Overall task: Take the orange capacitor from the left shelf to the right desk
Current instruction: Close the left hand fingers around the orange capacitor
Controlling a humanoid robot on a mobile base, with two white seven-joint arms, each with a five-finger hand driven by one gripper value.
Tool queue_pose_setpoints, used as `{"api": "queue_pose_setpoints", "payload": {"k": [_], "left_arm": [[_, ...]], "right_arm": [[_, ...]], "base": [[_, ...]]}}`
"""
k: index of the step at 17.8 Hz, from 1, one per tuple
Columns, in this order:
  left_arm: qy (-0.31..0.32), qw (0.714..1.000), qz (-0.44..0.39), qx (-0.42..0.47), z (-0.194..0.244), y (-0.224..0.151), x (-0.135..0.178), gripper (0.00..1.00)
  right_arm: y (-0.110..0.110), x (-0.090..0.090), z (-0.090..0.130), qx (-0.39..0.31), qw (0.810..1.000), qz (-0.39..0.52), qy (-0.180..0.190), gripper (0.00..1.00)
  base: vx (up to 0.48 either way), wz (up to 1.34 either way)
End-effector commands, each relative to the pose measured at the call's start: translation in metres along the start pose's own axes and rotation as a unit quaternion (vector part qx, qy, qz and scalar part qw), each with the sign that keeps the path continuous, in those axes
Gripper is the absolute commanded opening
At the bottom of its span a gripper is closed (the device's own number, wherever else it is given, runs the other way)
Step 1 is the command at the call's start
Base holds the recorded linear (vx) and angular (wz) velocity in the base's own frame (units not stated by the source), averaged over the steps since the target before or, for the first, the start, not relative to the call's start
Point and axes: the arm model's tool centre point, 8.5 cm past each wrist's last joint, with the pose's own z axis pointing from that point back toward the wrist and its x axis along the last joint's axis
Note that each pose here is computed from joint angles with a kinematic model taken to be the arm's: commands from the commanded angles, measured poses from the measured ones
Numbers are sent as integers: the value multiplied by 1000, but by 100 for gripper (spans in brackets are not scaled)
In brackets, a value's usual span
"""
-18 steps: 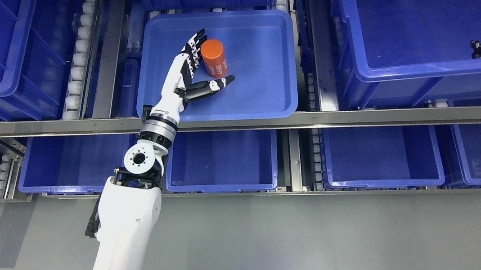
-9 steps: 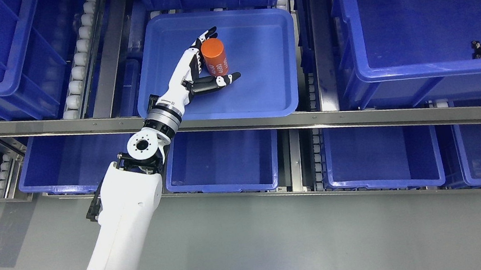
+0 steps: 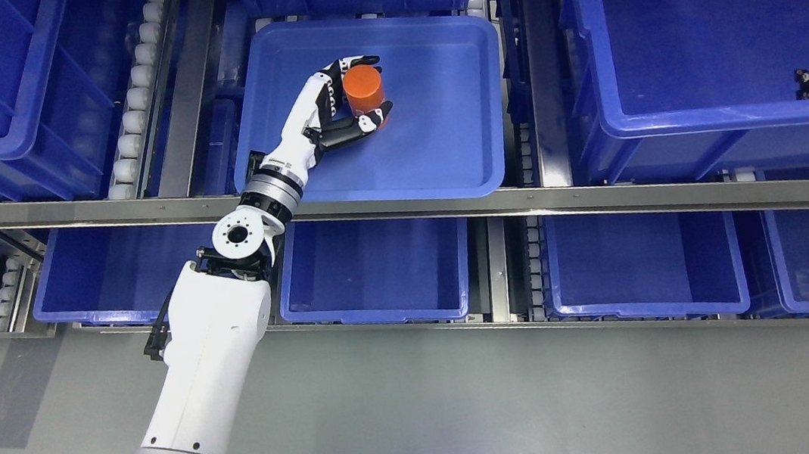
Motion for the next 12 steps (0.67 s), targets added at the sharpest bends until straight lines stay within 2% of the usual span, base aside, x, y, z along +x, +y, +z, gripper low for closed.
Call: {"api": "queue_pose_setpoints", "payload": {"k": [1,3,5,9,12], "left_arm": [[-12,1000,2,19,10,15,-12,22],[-30,999,12,22,14,14,-14,8],[-49,998,23,29,15,16,-11,1],[-91,995,34,38,15,21,7,0],[-157,985,56,38,13,22,46,0]], "right_arm": [[-11,-9,-1,-9,1000,-2,3,100],[-11,-8,-1,-9,1000,-2,2,100],[-11,-9,-1,-9,1000,-2,3,100],[-11,-9,-1,-9,1000,-2,3,100],[-11,-9,-1,-9,1000,-2,3,100]], "base": [[0,0],[0,0],[0,0],[0,0],[0,0]]}}
